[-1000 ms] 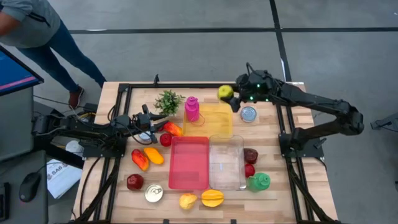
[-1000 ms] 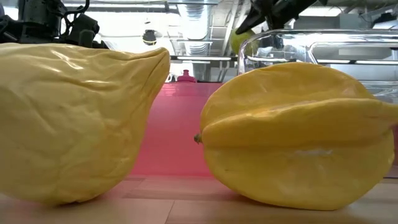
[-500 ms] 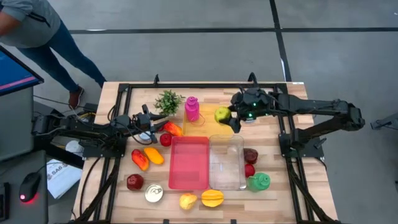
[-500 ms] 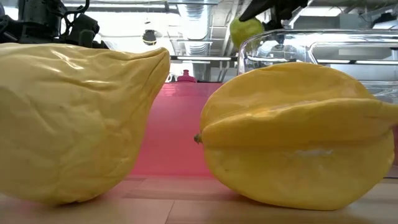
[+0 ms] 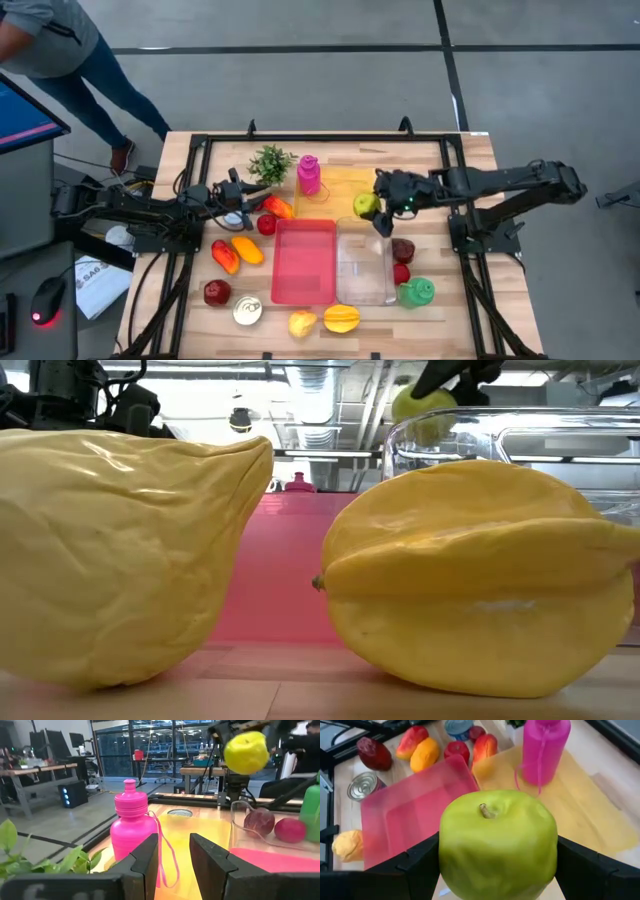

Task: Pick & Place Food Item
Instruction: Put the green apple into the transparent bin

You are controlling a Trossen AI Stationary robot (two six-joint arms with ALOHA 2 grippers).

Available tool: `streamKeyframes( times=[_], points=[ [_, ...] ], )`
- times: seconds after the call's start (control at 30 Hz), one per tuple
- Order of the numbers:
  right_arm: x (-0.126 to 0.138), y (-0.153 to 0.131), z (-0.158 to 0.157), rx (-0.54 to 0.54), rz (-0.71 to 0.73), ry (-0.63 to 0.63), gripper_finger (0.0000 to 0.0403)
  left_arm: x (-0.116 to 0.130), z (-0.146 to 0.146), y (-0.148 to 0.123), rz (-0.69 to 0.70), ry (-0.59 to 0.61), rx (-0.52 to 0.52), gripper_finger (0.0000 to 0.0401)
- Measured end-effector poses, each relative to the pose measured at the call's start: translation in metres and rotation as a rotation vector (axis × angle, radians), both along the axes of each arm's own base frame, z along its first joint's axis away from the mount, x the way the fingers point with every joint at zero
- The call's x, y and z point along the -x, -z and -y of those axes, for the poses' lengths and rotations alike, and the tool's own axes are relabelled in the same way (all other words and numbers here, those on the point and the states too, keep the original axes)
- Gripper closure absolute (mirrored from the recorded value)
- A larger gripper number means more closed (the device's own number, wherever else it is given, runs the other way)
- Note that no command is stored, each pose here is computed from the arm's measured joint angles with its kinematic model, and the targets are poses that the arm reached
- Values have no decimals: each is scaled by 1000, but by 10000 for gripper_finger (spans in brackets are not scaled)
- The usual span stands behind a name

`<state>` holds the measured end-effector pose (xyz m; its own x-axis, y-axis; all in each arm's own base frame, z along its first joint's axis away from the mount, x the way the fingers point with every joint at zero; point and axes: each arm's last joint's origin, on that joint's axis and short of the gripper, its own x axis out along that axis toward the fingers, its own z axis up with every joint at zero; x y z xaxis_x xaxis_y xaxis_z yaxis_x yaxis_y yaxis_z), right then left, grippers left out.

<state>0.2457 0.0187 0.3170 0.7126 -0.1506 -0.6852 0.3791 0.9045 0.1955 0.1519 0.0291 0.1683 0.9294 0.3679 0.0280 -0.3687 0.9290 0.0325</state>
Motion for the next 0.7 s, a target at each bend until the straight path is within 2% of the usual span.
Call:
streamKeyframes(
  times=[0.1,0.37,0.7],
  points=[
    [3,2,-10,10,-16,9,88,0,0,0,15,1,38,302],
    [5,6,-29,-17,-21,69,88,0,0,0,16,2,41,302],
    [-26,52,-48,46,-197,48,88,1,0,2,11,1,42,302]
  ],
)
